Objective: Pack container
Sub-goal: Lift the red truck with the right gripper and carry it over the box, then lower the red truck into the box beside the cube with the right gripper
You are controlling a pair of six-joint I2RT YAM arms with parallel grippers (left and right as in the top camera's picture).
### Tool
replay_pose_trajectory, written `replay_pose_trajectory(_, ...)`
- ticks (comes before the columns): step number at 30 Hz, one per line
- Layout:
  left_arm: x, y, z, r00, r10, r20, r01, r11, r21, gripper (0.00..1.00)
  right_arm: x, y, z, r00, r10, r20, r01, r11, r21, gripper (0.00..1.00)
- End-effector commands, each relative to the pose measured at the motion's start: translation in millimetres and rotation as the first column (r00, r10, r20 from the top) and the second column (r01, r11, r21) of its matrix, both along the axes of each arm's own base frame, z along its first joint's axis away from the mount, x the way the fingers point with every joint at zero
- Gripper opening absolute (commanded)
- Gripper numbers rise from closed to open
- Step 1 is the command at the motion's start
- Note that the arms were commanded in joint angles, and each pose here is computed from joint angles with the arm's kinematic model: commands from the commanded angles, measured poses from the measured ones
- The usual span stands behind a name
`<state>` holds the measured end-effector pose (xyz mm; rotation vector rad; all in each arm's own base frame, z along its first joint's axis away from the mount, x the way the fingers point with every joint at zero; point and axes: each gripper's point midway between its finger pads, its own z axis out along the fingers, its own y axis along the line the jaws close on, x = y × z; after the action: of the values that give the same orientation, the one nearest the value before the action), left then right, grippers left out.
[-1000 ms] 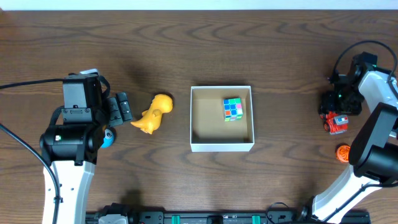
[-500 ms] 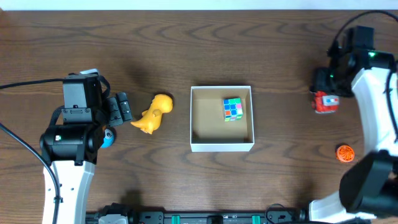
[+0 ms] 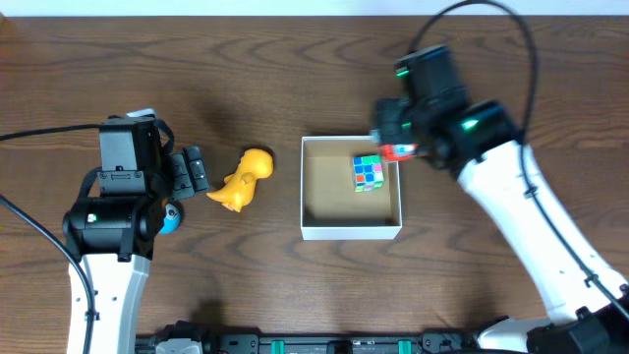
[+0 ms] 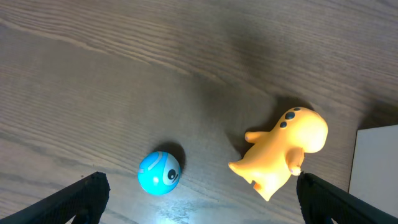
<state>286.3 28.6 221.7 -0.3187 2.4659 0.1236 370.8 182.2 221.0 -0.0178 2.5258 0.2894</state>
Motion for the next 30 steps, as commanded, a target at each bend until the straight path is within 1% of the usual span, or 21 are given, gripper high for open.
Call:
replay_pose_trajectory(1, 2, 2, 8, 1.000, 0.015, 0.023, -0.015, 1.000, -0.003, 0.98, -4, 24, 18, 0.995, -0.071, 0.075, 0.069, 0.997, 0.025, 0.02)
replay_pose_trajectory(4, 3, 2, 8, 1.000, 0.014, 0.023, -0.014, 1.000, -0.004, 0.98, -10, 46, 13, 0.995, -0.063, 0.080, 0.061, 0.998, 0.034, 0.01)
replay_pose_trajectory(6, 3, 2, 8, 1.000, 0.013, 0.023, -0.013, 1.000, -0.005, 0.98, -12, 54, 4, 0.996, -0.065, 0.057, 0.063, 0.998, 0.032, 0.01)
replay_pose_trajectory(12, 3, 2, 8, 1.000, 0.013, 0.023, -0.013, 1.000, -0.005, 0.98, -10, 62, -41, 0.992, -0.120, -0.047, 0.120, 0.993, -0.004, 0.01)
replay_pose_trajectory(19, 3, 2, 8, 1.000, 0.013, 0.023, -0.013, 1.000, -0.005, 0.98, -18, 79, -76, 0.981, -0.120, -0.154, 0.122, 0.993, 0.000, 0.01)
replay_pose_trajectory(27, 3, 2, 8, 1.000, 0.013, 0.023, -0.013, 1.000, -0.005, 0.98, -29, 90, -86, 0.975, -0.107, -0.196, 0.110, 0.994, 0.004, 0.01)
replay_pose_trajectory(30, 3, 2, 8, 1.000, 0.014, 0.023, -0.014, 1.000, -0.005, 0.98, -37, 88, -90, 0.966, -0.132, -0.224, 0.134, 0.991, -0.005, 0.02)
